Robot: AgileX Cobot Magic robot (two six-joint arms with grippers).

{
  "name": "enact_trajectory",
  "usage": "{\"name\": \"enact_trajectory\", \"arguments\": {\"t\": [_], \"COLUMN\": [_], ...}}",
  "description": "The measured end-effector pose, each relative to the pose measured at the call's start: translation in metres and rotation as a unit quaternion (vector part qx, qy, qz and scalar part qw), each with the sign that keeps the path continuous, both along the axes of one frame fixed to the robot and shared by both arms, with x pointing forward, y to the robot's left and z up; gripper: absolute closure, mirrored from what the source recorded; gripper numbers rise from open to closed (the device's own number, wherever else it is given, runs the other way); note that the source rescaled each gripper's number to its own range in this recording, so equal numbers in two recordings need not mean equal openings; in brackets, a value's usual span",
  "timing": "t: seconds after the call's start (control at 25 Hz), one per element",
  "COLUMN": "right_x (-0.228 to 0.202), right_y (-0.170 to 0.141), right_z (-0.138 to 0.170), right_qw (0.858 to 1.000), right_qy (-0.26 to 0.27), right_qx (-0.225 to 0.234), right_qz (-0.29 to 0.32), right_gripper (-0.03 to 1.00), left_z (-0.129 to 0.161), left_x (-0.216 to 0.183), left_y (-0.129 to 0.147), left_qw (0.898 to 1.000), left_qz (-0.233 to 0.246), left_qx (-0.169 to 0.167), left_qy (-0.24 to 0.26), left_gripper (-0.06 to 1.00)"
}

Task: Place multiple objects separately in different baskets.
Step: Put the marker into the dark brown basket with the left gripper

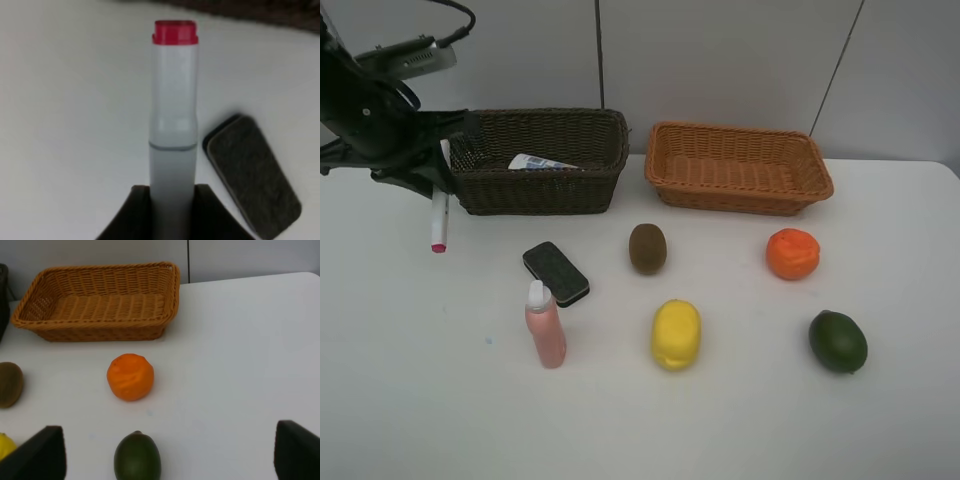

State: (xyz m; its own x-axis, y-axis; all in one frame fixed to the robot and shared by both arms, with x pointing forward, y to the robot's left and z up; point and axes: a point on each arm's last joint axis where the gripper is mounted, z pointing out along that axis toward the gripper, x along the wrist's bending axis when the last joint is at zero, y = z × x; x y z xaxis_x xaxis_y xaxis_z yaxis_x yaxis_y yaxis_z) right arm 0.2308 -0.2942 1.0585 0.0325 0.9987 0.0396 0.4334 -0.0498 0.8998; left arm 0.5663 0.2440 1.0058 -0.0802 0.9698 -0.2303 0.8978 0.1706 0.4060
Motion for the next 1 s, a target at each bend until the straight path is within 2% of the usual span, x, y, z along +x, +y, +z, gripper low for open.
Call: {"name": "enact_trajectory", "arguments": {"t": [0.08, 0.24, 0.36, 0.52, 0.56, 0.6, 0.64, 0.68, 0.72, 0.76, 0.84, 1.0], "right_x": [0.000, 0.000, 0.000, 0.000, 0.000, 0.000, 0.000, 0.000, 0.000, 0.000, 0.000, 0.000], "right_y": [0.000, 0.000, 0.000, 0.000, 0.000, 0.000, 0.000, 0.000, 0.000, 0.000, 0.000, 0.000], "right_z": [0.000, 0.000, 0.000, 0.000, 0.000, 0.000, 0.000, 0.000, 0.000, 0.000, 0.000, 0.000], "right_qw": [1.000, 1.000, 1.000, 1.000, 1.000, 1.000, 1.000, 1.000, 1.000, 1.000, 1.000, 1.000], "right_qy": [0.000, 0.000, 0.000, 0.000, 0.000, 0.000, 0.000, 0.000, 0.000, 0.000, 0.000, 0.000], "right_qx": [0.000, 0.000, 0.000, 0.000, 0.000, 0.000, 0.000, 0.000, 0.000, 0.000, 0.000, 0.000], "right_qz": [0.000, 0.000, 0.000, 0.000, 0.000, 0.000, 0.000, 0.000, 0.000, 0.000, 0.000, 0.000], "right_gripper": [0.01, 0.01, 0.01, 0.01, 0.01, 0.01, 0.01, 0.01, 0.01, 0.01, 0.01, 0.01], "left_z": [0.014, 0.026, 0.014, -0.018, -0.025, -0.031, -0.034, -0.037, -0.040, -0.040, -0.039, -0.039], "left_x": [0.007, 0.032, 0.059, 0.092, 0.098, 0.104, 0.109, 0.113, 0.116, 0.119, 0.121, 0.121], "left_y": [0.001, 0.001, 0.000, -0.003, -0.004, -0.004, -0.005, -0.006, -0.006, -0.007, -0.007, -0.007], "left_qw": [0.997, 0.980, 0.969, 0.959, 0.958, 0.958, 0.956, 0.956, 0.956, 0.955, 0.955, 0.956], "left_qz": [-0.011, -0.003, 0.006, -0.003, -0.009, -0.015, -0.020, -0.022, -0.023, -0.023, -0.024, -0.025], "left_qx": [0.007, 0.012, 0.019, 0.041, 0.047, 0.053, 0.057, 0.059, 0.059, 0.059, 0.060, 0.060], "left_qy": [-0.079, -0.197, -0.248, -0.279, -0.282, -0.282, -0.286, -0.288, -0.287, -0.289, -0.290, -0.286], "left_gripper": [0.94, 0.94, 0.94, 0.94, 0.89, 0.78, 0.62, 0.38, 0.19, 0.08, -0.01, -0.05]}}
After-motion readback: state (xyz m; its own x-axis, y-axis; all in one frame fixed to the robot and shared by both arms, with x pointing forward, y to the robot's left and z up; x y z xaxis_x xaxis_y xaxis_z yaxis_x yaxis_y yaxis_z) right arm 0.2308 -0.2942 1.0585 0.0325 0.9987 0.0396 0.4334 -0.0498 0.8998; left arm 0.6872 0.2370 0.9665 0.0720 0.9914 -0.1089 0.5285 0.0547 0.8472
